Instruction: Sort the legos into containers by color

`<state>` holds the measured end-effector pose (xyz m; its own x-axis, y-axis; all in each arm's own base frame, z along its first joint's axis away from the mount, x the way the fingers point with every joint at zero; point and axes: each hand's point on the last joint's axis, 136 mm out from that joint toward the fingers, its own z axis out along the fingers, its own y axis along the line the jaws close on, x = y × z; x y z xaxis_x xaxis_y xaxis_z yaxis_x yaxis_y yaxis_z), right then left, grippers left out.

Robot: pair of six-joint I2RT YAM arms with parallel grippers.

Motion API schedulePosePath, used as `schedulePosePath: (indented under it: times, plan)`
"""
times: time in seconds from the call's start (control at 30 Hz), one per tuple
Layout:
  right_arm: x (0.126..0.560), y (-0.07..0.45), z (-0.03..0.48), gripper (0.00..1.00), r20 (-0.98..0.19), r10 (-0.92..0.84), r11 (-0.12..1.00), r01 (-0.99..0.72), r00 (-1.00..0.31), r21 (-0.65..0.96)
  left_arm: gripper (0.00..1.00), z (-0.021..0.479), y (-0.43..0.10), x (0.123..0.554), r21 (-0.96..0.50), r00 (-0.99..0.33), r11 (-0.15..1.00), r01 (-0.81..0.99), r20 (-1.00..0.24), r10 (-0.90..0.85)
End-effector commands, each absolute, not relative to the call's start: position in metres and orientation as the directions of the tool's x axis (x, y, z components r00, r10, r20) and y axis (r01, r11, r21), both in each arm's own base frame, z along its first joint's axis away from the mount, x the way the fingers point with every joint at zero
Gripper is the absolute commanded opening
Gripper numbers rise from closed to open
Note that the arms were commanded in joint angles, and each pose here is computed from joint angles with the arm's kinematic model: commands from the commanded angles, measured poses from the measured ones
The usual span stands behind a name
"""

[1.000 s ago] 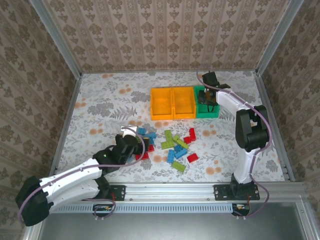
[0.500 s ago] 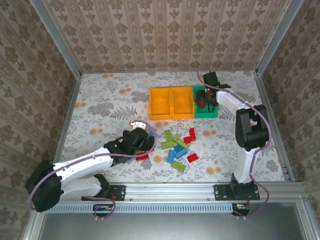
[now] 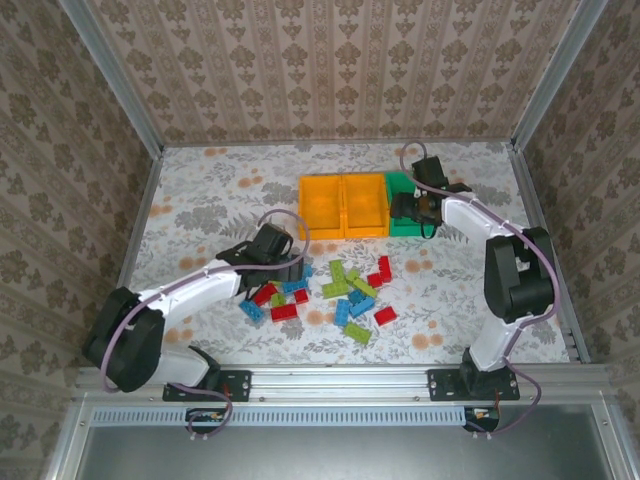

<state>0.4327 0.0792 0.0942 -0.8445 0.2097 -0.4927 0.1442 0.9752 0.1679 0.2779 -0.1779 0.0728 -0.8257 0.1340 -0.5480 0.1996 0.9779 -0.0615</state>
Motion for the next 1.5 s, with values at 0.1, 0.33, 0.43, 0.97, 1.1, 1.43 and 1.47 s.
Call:
schedulePosePath:
  times: [0.1, 0.33, 0.43, 0.97, 1.1, 1.43, 1.47]
  plan:
    - [0.419, 0.088, 0.107, 0.80, -0.510, 0.214, 0.970, 0.121, -0.833, 0.209, 0.98, 0.072, -0.190, 0.287, -0.102, -0.844, 0.962, 0.252, -0.509, 0.167]
    - [0.396, 0.104, 0.109, 0.80, -0.523, 0.136, 0.985, 0.059, -0.842, 0.161, 0.90, 0.055, -0.181, 0.298, -0.101, -0.879, 0.968, 0.230, -0.448, 0.163]
    - [0.384, 0.112, 0.110, 0.81, -0.525, 0.103, 0.990, 0.034, -0.845, 0.139, 0.88, 0.047, -0.177, 0.300, -0.095, -0.890, 0.969, 0.229, -0.423, 0.169]
    - [0.326, 0.119, 0.081, 0.78, -0.431, 0.068, 0.989, 0.003, -0.900, 0.149, 0.76, 0.020, -0.181, 0.315, -0.104, -0.902, 0.955, 0.277, -0.371, 0.221]
    - [0.316, 0.131, 0.071, 0.76, -0.401, 0.044, 0.987, -0.022, -0.915, 0.159, 0.66, 0.015, -0.183, 0.316, -0.115, -0.905, 0.954, 0.277, -0.364, 0.219]
    - [0.307, 0.149, 0.044, 0.75, -0.341, -0.022, 0.992, -0.064, -0.940, 0.112, 0.49, 0.025, -0.184, 0.321, -0.133, -0.898, 0.953, 0.271, -0.391, 0.201]
    - [0.307, 0.150, 0.042, 0.74, -0.339, -0.026, 0.993, -0.065, -0.940, 0.102, 0.49, 0.031, -0.184, 0.322, -0.132, -0.894, 0.954, 0.270, -0.403, 0.197]
